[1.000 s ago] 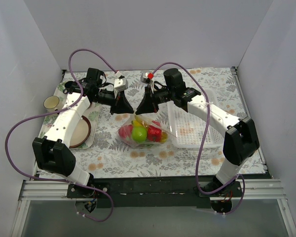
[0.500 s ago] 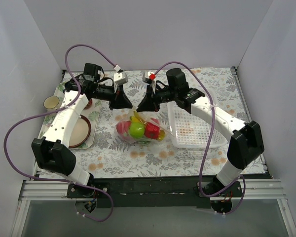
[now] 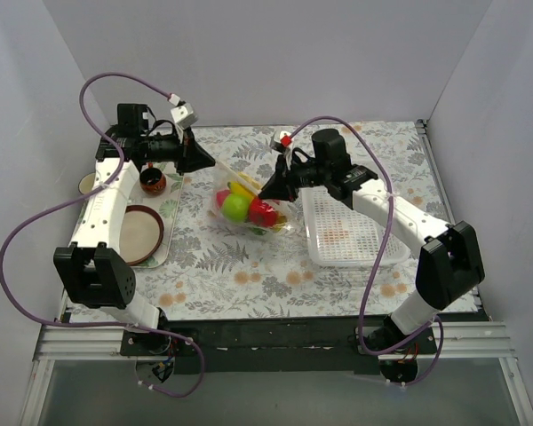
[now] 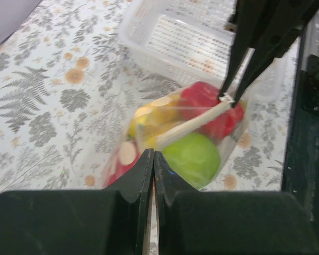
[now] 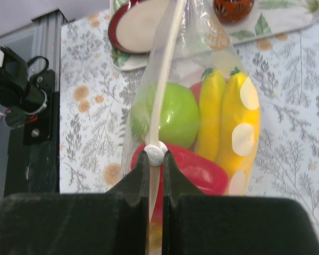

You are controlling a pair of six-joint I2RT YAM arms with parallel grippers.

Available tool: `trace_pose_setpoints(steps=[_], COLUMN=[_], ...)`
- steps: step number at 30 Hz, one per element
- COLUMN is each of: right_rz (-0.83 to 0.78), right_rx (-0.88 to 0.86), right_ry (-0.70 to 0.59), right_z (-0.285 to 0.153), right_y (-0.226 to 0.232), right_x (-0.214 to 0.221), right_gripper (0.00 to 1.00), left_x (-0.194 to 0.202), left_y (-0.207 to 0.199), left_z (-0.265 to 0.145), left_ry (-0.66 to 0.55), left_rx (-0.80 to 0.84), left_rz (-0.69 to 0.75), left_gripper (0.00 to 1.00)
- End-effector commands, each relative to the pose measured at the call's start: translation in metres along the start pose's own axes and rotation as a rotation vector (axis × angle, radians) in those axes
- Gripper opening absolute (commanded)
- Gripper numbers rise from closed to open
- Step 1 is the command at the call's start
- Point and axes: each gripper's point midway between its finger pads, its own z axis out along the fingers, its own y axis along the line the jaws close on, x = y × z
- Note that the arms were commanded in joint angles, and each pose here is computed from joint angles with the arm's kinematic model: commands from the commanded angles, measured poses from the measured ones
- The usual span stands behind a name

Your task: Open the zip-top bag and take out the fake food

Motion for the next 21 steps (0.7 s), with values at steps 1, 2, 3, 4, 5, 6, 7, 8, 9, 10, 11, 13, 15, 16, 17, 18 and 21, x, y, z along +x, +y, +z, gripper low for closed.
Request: trace_pose_setpoints(steps=[1, 2, 3, 4, 5, 6, 7, 8, 9, 10, 11, 13, 15, 16, 17, 18, 21], right_rz=[0.069, 0.071, 0.08, 0.083, 0.087, 0.09, 0.101, 0.103, 0.106, 0.119, 0.126, 0.117, 0.123, 0.13, 0.119, 0.12, 0.086], right_rx=[0.029, 0.039, 0.064, 0.077, 0.087, 0.104, 0.111, 0.12, 0.126, 0.127, 0.125, 0.117, 0.099, 0.088, 0.07, 0.062, 0.036], right_ry=[0.066, 0.072, 0.084, 0.088, 0.094, 0.101, 0.112, 0.113, 0.114, 0.117, 0.108, 0.079, 0.061, 0.058, 0.041, 0.034, 0.006], right_z=[-0.015, -0.015, -0.016, -0.017, -0.018, -0.019, -0.02, -0.021, -0.022, -0.022, -0.022, -0.021, -0.019, -0.018, -0.016, -0.014, -0.012], right_y=[0.007, 0.006, 0.002, 0.0, 0.0, -0.002, -0.003, -0.002, -0.002, -0.001, 0.001, 0.002, 0.004, 0.005, 0.007, 0.009, 0.017], right_x=[0.024, 0.026, 0.032, 0.034, 0.037, 0.04, 0.046, 0.047, 0.048, 0.053, 0.052, 0.045, 0.037, 0.034, 0.022, 0.017, -0.005], right_gripper=[0.01, 0.01, 0.01, 0.01, 0.01, 0.01, 0.01, 0.01, 0.01, 0.01, 0.01, 0.01, 0.01, 0.01, 0.01, 0.01, 0.01], left_x=[-0.013, -0.01, -0.008, -0.003, 0.001, 0.002, 0.01, 0.011, 0.014, 0.016, 0.017, 0.017, 0.029, 0.032, 0.04, 0.045, 0.034], left_y=[0.057, 0.063, 0.07, 0.075, 0.083, 0.089, 0.096, 0.102, 0.104, 0.103, 0.097, 0.061, 0.026, -0.001, -0.017, -0.03, -0.058], left_z=[-0.036, -0.038, -0.039, -0.04, -0.042, -0.042, -0.039, -0.04, -0.039, -0.036, -0.033, -0.018, 0.001, 0.026, 0.036, 0.042, 0.054], left_ry=[-0.054, -0.053, -0.057, -0.051, -0.037, -0.035, -0.022, -0.016, -0.015, -0.015, -0.019, -0.058, -0.031, 0.003, 0.029, 0.044, 0.008], left_rx=[-0.22, -0.235, -0.253, -0.264, -0.293, -0.311, -0.327, -0.347, -0.341, -0.317, -0.279, -0.097, 0.03, 0.113, 0.151, 0.183, 0.264], left_rz=[0.125, 0.119, 0.117, 0.106, 0.101, 0.098, 0.076, 0.065, 0.045, 0.027, 0.014, -0.039, -0.076, -0.015, 0.004, 0.015, 0.057], left_gripper=[0.0, 0.0, 0.0, 0.0, 0.0, 0.0, 0.0, 0.0, 0.0, 0.0, 0.0, 0.0, 0.13, 0.3, 0.41, 0.52, 0.66])
